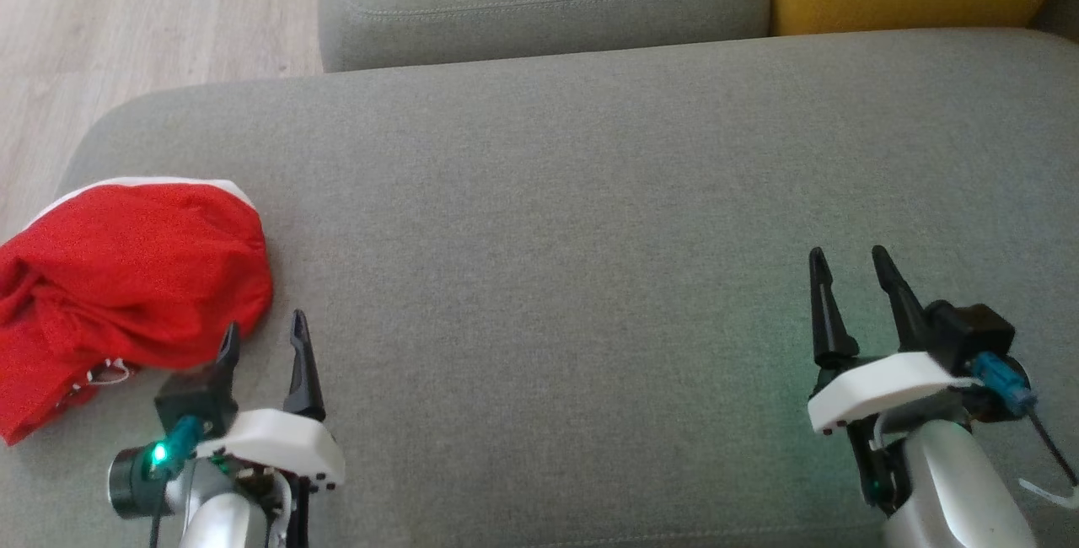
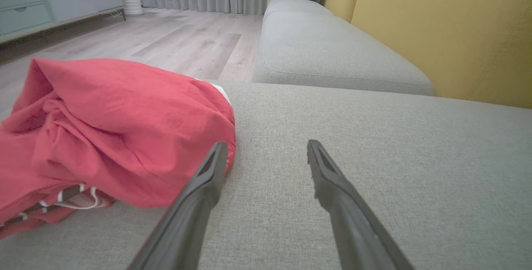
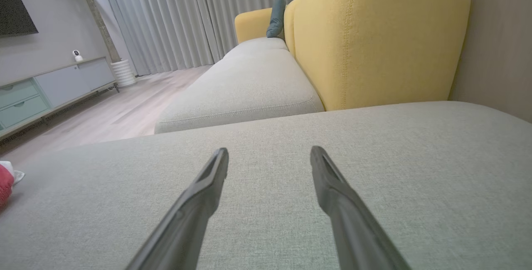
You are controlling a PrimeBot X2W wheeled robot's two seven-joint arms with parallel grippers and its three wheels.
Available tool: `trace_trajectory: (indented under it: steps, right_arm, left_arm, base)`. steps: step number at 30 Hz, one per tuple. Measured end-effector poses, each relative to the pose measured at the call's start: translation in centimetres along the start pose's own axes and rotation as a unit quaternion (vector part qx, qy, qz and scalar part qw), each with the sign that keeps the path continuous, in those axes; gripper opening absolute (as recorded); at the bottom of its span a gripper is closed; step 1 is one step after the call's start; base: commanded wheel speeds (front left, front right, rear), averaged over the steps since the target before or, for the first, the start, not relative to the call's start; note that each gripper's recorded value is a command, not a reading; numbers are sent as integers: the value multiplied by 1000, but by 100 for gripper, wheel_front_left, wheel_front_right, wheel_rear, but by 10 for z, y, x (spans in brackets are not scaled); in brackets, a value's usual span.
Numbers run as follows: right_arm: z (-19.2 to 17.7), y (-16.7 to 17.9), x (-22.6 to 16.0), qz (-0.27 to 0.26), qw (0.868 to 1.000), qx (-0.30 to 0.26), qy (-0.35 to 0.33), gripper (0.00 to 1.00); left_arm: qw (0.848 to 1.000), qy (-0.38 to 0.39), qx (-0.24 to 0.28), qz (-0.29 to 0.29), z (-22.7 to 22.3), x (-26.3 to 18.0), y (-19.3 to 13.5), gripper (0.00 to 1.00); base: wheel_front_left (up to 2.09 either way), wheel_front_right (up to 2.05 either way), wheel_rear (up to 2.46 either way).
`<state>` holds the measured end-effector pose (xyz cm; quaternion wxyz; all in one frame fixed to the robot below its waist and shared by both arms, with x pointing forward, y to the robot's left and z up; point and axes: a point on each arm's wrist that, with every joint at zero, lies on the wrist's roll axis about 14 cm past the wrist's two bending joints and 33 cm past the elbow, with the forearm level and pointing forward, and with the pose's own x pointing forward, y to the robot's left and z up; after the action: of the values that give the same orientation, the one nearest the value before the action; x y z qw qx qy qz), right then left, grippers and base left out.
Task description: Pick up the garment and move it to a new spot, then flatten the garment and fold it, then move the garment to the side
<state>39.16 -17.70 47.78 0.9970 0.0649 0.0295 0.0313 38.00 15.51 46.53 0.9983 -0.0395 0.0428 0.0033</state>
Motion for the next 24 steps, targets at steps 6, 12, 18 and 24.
trace_trajectory:
  steps: [6, 12, 18, 24]
  right_arm:
    - [0, -2, -2, 0, 999, -35, -1, 100]
    - [6, -8, -2, -5, 998, -64, -13, 100]
    - [5, -7, -1, -4, 998, -65, -11, 100]
    - [2, 10, 8, 20, 998, -63, -9, 100]
  left_arm:
    - [999, -13, 35, -10, 4, 0, -4, 100]
    - [997, -24, 67, -16, 7, 1, -7, 100]
    - [997, -23, 66, -13, 7, 1, -5, 100]
    - [998, -23, 63, 5, 7, -4, 7, 100]
  base:
    - [0, 0, 0]
    - [0, 0, 0]
    - [0, 0, 0]
    - [0, 0, 0]
